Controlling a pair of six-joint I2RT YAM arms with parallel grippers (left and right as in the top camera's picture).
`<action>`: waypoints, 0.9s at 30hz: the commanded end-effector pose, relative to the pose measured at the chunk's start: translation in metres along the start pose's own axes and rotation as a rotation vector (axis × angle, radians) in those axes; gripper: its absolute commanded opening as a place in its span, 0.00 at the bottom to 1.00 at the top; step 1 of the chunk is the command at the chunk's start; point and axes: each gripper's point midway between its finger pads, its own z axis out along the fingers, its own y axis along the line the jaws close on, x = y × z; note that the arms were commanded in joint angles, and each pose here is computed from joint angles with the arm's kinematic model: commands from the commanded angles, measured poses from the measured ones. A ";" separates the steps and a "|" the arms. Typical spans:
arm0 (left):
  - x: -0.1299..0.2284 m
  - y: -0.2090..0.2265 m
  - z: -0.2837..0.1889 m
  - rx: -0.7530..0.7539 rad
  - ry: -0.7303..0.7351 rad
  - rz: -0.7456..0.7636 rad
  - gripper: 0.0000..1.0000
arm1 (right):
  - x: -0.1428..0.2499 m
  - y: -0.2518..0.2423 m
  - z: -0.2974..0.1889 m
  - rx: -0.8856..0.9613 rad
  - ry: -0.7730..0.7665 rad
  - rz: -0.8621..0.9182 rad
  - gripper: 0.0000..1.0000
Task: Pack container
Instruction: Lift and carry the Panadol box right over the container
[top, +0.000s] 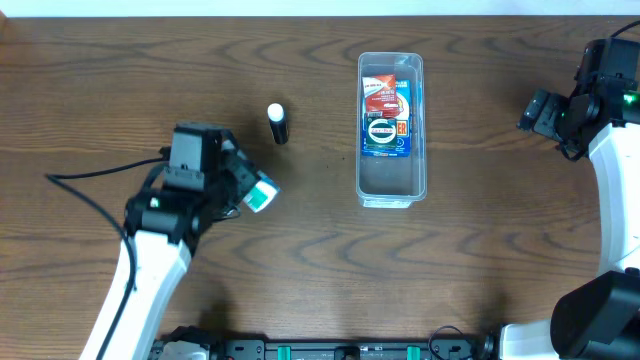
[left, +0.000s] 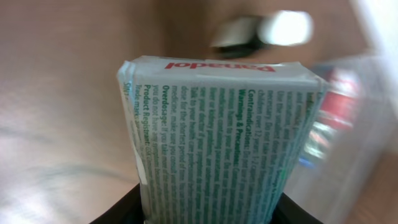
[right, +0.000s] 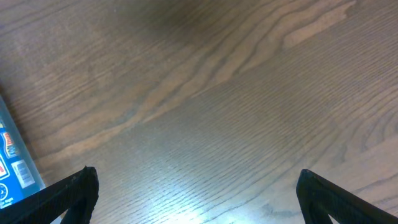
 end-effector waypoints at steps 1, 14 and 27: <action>0.017 -0.040 -0.019 0.147 0.009 0.059 0.47 | 0.000 -0.004 0.002 0.014 0.003 -0.004 0.99; 0.087 -0.147 -0.004 0.430 0.006 0.265 0.47 | 0.000 -0.004 0.002 0.014 0.003 -0.004 0.99; 0.117 -0.178 0.060 0.474 -0.069 0.634 0.53 | 0.000 -0.004 0.002 0.014 0.003 -0.004 0.99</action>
